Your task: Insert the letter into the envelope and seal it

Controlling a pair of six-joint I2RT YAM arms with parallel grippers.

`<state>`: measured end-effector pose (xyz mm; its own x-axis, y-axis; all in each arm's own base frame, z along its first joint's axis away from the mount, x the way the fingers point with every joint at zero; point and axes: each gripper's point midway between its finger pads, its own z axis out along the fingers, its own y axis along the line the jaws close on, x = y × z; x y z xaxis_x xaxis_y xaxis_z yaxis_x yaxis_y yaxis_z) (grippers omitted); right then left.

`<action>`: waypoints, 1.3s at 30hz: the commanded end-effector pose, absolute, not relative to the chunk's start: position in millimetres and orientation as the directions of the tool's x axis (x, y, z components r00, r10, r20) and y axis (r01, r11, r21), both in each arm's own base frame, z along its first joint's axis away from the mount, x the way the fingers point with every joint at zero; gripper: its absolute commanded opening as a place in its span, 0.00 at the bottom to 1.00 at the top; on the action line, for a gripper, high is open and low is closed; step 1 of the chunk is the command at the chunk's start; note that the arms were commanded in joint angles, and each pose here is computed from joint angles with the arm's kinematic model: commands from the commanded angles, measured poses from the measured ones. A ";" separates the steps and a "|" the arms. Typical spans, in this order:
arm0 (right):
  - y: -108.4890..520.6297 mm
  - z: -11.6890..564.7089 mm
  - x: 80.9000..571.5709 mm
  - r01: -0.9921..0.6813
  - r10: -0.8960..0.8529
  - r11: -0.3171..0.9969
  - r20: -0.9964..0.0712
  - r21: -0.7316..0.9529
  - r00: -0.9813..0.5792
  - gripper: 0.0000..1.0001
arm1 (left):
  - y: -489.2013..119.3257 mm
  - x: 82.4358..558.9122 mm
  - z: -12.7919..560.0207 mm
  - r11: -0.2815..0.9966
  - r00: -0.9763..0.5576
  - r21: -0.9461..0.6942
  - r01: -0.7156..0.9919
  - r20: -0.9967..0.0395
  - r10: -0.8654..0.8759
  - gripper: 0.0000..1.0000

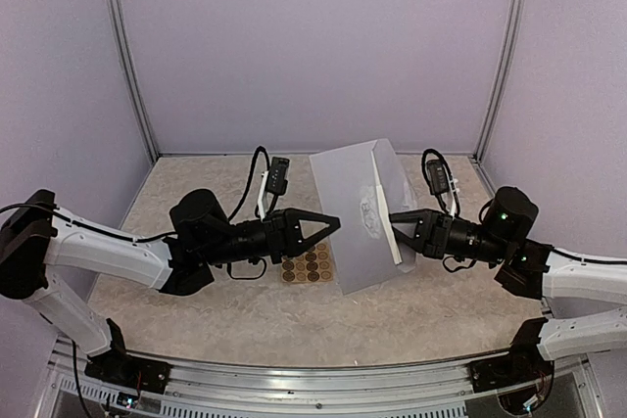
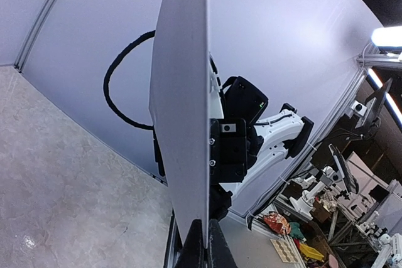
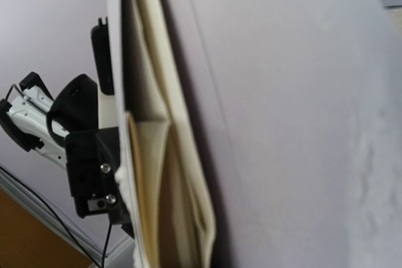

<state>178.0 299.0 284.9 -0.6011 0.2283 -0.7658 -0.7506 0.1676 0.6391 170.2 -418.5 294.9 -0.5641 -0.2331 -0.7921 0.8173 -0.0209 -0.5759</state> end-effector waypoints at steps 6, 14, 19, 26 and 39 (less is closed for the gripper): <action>306.3 294.0 167.7 -0.769 0.228 0.118 -0.771 0.628 -0.594 0.00 | -421.1 169.9 298.4 -0.030 -0.558 -0.570 0.821 -0.790 -0.253 0.00; 309.8 293.9 167.5 -0.771 0.215 0.121 -0.775 0.625 -0.594 0.00 | -421.7 171.2 294.3 -0.012 -0.558 -0.573 0.819 -0.793 -0.245 0.00; 295.7 299.5 173.7 -0.774 0.233 0.220 -0.803 0.593 -0.549 0.23 | -413.2 182.9 280.6 0.071 -0.564 -0.590 0.804 -0.795 -0.224 0.00; 256.8 300.7 187.0 -0.731 0.250 0.389 -0.828 0.561 -0.503 0.66 | -395.7 185.1 266.9 0.135 -0.571 -0.594 0.793 -0.802 -0.173 0.00; 258.8 285.9 189.8 -0.734 0.195 0.362 -0.816 0.575 -0.544 0.88 | -391.6 173.6 270.1 0.095 -0.570 -0.585 0.806 -0.809 -0.148 0.00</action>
